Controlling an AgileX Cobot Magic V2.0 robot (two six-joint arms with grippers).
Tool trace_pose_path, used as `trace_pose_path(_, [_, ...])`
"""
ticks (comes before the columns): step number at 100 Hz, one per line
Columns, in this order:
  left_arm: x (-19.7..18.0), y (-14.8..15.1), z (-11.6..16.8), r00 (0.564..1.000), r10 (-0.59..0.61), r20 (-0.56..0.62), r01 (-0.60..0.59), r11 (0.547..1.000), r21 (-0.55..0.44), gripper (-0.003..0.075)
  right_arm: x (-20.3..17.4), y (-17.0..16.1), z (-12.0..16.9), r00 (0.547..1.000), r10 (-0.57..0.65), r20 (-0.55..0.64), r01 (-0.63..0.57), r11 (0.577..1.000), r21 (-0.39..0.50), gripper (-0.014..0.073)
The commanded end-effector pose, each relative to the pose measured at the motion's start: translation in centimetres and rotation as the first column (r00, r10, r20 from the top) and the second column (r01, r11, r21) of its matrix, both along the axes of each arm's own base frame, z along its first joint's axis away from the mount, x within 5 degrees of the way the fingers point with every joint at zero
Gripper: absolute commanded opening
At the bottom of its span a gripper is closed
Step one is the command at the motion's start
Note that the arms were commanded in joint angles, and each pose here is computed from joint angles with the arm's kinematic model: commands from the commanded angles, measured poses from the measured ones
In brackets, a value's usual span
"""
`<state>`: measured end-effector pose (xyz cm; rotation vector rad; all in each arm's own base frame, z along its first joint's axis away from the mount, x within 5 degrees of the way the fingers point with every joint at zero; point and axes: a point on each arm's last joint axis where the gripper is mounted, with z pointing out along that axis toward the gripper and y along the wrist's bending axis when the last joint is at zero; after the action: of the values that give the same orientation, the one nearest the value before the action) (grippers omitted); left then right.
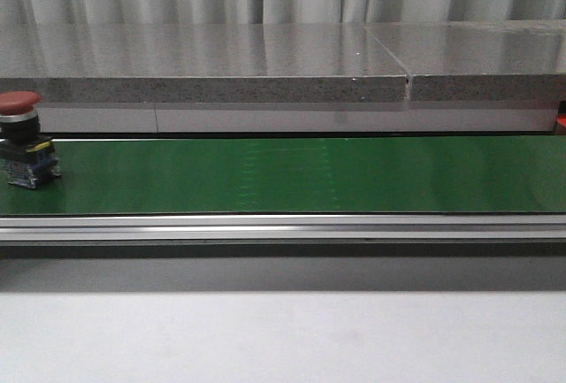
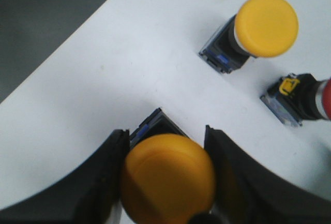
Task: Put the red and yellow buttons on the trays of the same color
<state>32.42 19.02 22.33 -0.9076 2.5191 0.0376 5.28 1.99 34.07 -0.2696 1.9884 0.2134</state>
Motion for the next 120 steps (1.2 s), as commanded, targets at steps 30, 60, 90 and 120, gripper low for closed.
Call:
trace_pose_path(30, [-5.3,-5.9,8.2,0.975,-0.099,0.2,0.075,0.989,0.128,0.0059,0.2,0.0,1.2,0.997,-0.005,0.082,0.003,1.0,0.019,-0.0106])
trace_pose_path(60, [-5.4,-11.3,9.3,0.947,-0.28,0.158,0.265,0.958,0.109,0.0059,0.2,0.0,1.2,0.997,-0.005,0.082,0.003,1.0,0.019,-0.0106])
trace_pose_path(90, [-3.5,-14.4,7.6,0.9,-0.422,0.105,0.412,0.905,0.107,0.0061,0.2,0.0,1.2,0.997,-0.005,0.082,0.003,1.0,0.019,-0.0106])
trace_pose_path(120, [-2.5,-14.3,5.8,0.901,-0.43,0.06,0.426,0.902,0.071,0.0288,0.2,0.0,1.2,0.997,-0.005,0.082,0.003,1.0,0.019,-0.0106])
